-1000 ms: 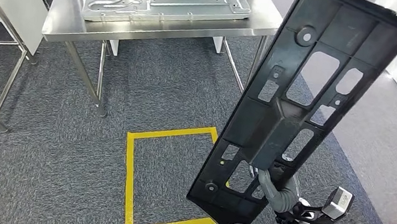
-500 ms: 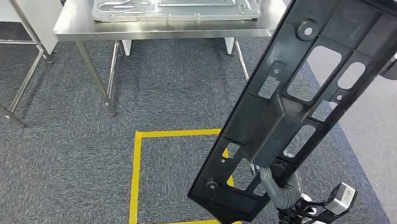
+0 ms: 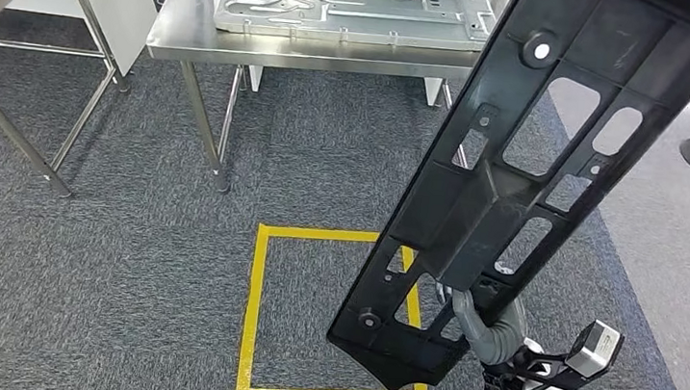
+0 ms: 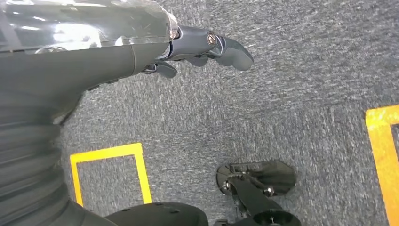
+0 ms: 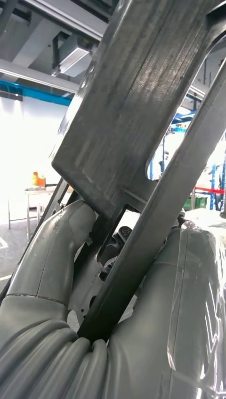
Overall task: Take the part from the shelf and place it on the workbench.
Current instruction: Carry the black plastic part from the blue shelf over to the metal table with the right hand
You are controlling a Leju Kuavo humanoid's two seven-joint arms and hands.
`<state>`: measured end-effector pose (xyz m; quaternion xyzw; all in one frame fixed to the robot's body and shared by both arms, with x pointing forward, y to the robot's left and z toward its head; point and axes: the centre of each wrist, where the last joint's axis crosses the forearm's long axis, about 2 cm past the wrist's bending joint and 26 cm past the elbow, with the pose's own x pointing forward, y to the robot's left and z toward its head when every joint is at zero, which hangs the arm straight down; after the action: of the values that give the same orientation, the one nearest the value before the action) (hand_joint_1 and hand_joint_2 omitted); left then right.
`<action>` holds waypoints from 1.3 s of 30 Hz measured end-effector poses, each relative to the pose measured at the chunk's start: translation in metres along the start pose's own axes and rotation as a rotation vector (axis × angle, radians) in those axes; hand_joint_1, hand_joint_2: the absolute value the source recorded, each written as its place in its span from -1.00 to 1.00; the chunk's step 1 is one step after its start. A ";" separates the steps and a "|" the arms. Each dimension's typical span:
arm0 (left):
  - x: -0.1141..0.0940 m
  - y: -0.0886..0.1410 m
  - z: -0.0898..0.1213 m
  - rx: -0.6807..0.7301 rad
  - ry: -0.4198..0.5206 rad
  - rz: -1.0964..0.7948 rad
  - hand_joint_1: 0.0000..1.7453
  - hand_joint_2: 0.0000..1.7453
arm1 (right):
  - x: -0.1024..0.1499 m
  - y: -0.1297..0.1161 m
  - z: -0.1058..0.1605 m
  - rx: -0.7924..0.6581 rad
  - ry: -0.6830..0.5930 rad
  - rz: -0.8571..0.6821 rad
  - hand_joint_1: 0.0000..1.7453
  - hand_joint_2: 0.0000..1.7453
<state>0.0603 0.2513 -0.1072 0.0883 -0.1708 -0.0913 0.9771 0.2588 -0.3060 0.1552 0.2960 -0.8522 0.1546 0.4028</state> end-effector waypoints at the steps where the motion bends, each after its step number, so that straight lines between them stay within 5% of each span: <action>1: 0.000 0.000 0.000 0.000 0.000 0.000 -1.00 1.00 | 0.000 0.000 0.000 -0.001 0.001 0.001 1.00 1.00; 39: 0.002 0.002 -0.001 -0.025 -0.031 -0.004 -1.00 1.00 | 0.001 -0.001 -0.002 -0.018 0.003 0.015 1.00 1.00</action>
<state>0.0623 0.2531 -0.1071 0.0748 -0.1847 -0.0966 0.9752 0.2601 -0.3065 0.1573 0.2855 -0.8551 0.1505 0.4058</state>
